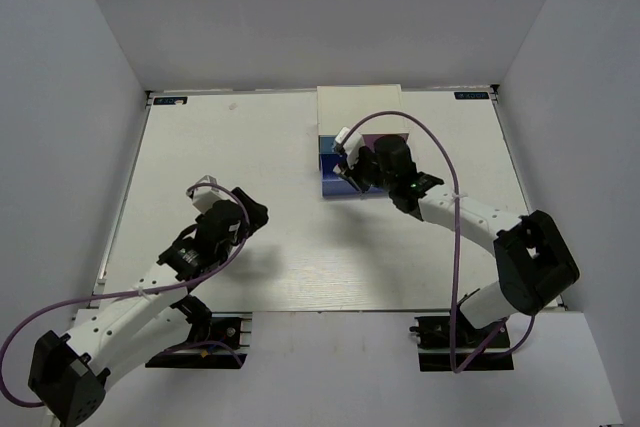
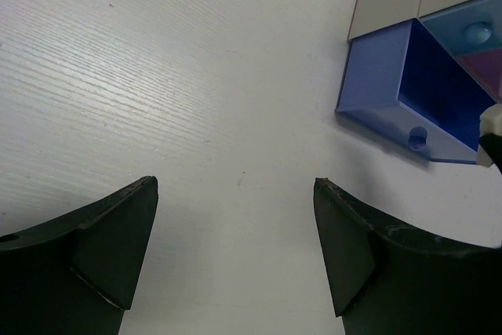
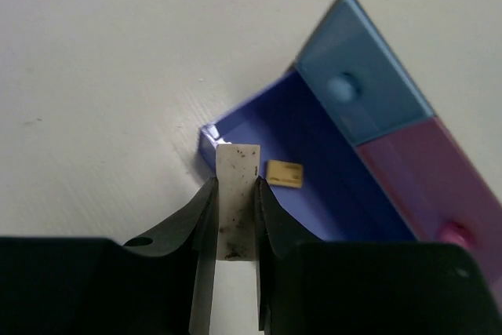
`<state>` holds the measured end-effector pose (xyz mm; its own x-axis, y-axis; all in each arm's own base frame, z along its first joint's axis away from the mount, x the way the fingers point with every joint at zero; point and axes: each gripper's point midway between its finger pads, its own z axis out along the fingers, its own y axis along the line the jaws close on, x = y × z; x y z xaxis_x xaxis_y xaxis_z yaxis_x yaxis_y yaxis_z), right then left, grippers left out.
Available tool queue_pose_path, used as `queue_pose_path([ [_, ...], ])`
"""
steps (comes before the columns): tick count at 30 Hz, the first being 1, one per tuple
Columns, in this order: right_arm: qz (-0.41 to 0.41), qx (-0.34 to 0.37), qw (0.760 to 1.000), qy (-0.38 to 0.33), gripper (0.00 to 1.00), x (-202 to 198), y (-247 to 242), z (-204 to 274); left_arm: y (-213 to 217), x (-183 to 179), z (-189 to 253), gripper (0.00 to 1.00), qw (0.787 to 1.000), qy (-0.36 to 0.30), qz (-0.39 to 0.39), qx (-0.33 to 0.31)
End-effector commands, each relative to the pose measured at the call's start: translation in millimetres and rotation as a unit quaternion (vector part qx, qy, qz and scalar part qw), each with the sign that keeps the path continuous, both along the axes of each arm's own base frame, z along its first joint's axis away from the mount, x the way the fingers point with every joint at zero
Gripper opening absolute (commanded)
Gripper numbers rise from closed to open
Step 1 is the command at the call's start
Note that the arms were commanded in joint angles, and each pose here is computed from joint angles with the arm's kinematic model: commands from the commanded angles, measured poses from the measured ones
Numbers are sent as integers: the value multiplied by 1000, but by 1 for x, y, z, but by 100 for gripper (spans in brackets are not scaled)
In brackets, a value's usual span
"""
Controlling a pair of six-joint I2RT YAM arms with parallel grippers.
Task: Sort the stationery into containers
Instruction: Place the stationery in the drawer.
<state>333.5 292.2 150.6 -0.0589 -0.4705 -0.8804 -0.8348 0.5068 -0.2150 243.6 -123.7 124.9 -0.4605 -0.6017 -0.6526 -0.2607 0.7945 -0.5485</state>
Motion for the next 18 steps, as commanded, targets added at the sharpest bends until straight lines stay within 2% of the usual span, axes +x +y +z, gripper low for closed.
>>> queue_pose_path([
  [1,16,13,998,-55,0,16,-2,35,-7,5,4,90,1000,-13,-9,-13],
  [7,15,-19,998,-63,0,39,-20,20,-8,8,0,90,1000,-10,-14,-2],
  [10,-12,-27,997,-70,19,59,-27,22,-11,9,-1,90,1000,-8,-18,-4],
  [11,-18,-32,997,-66,30,63,-29,17,-11,9,-1,90,1000,-8,-18,-4],
  [15,-26,-36,997,-56,44,76,-33,13,-11,9,-3,90,1000,-5,-18,-2],
  [18,-21,-31,998,-50,44,78,-33,13,-11,9,-3,90,1000,-5,-18,-2],
])
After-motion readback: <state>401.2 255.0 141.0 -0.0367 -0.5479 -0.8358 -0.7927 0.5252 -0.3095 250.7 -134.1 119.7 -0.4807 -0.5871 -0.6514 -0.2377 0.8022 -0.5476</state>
